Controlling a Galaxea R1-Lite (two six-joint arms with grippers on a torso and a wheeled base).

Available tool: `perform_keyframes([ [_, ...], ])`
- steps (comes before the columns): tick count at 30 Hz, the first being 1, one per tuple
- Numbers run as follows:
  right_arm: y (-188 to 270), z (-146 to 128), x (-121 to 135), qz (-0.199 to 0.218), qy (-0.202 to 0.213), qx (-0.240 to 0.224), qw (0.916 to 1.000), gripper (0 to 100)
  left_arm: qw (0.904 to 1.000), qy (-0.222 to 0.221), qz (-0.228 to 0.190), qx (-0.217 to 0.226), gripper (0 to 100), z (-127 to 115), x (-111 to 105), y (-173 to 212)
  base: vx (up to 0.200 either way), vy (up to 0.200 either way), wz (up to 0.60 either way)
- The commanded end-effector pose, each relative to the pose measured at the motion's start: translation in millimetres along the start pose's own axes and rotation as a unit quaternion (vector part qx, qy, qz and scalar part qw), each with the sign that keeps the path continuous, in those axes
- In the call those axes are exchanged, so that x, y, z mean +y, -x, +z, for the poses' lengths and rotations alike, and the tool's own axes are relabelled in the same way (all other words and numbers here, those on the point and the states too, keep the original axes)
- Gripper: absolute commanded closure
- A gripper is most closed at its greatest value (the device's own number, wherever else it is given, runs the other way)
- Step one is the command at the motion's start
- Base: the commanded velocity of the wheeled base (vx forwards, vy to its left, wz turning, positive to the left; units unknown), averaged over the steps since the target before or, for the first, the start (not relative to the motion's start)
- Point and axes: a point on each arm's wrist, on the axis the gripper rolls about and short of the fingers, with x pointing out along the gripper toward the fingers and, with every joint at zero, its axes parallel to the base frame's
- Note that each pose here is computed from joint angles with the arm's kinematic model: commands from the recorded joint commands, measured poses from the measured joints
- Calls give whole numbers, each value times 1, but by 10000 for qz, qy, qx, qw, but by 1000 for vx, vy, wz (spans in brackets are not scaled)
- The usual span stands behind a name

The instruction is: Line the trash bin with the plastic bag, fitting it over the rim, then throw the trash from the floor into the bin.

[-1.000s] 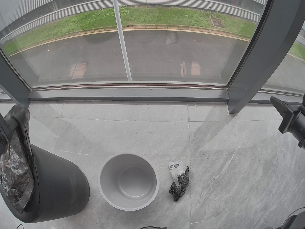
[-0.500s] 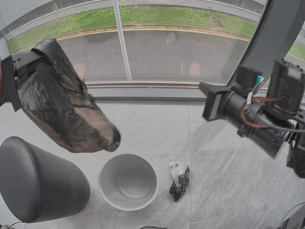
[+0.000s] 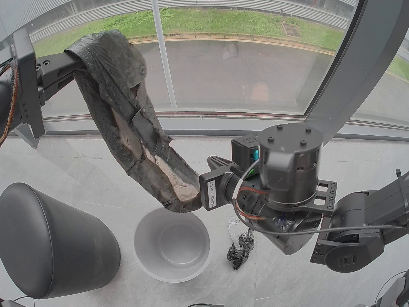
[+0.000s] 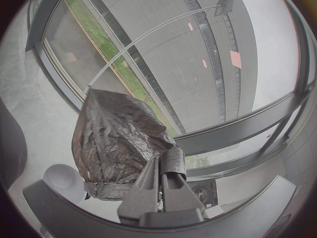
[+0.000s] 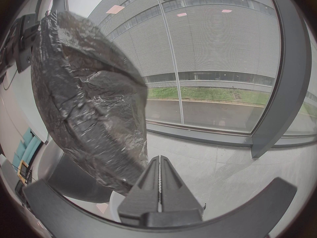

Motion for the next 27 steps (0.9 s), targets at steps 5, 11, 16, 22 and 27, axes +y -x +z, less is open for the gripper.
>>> perform_keyframes([
  [5, -10, -10, 11, 63, 248, 105, 9996, 100, 10000, 1, -2, 33, 100, -2, 1, 2, 0, 0, 0],
  [11, -3, -15, 22, 241, 372, 165, 9989, 100, 10000, 1, -8, 28, 100, -1, 1, 3, 0, 0, 0],
  [16, 4, -26, 32, 365, 501, 298, 9976, 0, 10000, 2, -9, 17, 100, -1, 0, 3, 0, 0, 0],
  [22, 10, -38, 34, 442, 606, 442, 9962, 0, 10000, 2, -14, 23, 100, -1, 0, 3, 0, 0, 0],
  [27, 9, -46, 34, 425, 682, 556, 9952, 0, 10000, 2, -21, 8, 100, 0, 0, 3, 0, 0, 0],
])
